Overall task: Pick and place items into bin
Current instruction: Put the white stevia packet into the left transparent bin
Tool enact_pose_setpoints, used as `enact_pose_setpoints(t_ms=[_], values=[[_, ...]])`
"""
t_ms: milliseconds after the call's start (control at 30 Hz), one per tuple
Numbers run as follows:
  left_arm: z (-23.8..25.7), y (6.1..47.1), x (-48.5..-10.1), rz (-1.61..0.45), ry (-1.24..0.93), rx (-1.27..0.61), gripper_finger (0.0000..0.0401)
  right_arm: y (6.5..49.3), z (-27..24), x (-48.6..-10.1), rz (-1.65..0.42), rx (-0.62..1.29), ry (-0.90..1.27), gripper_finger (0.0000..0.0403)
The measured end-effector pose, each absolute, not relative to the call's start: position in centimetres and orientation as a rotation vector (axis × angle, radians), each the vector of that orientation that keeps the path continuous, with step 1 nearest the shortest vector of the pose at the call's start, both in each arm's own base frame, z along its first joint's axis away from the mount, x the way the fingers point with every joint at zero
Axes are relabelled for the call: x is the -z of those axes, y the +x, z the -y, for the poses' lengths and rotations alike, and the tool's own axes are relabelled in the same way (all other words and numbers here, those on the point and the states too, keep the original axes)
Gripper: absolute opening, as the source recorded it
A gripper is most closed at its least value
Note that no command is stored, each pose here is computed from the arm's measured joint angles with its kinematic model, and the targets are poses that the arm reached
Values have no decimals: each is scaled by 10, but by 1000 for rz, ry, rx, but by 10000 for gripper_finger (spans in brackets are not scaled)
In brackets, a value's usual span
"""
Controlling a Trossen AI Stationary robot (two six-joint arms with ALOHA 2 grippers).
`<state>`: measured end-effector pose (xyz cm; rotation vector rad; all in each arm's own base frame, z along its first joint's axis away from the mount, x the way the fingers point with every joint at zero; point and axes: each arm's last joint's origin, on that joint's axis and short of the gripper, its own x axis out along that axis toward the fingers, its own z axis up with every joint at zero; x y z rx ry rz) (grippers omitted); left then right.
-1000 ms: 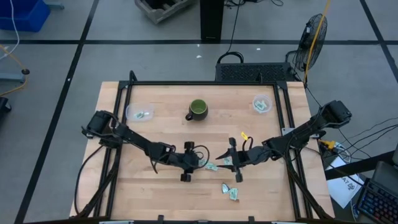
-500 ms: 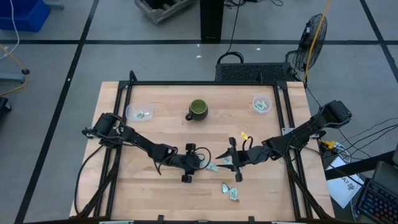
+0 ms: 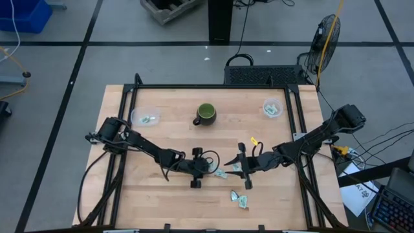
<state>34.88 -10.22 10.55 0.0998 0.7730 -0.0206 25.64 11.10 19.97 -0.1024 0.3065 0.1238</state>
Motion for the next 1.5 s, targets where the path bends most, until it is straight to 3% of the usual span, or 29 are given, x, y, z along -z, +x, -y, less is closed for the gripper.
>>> enact_pose_setpoints(t_ms=[400, 633, 967, 1233, 1500], values=[[101, 349, -105, -773, 114, 13, 6, 256, -111, -200, -307, -124, -103, 128], [100, 344, -116, -786, 121, 10, 14, 256, -111, -199, -309, -124, -103, 128], [82, 302, -181, -890, 197, -174, 19, 256, -111, -199, -318, -122, -92, 128], [43, 258, -216, -922, 223, -519, 4, 256, -111, -198, -329, -120, -89, 128], [-15, 214, -206, -940, 85, -919, 23, 256, -111, -198, -330, -120, -89, 128]])
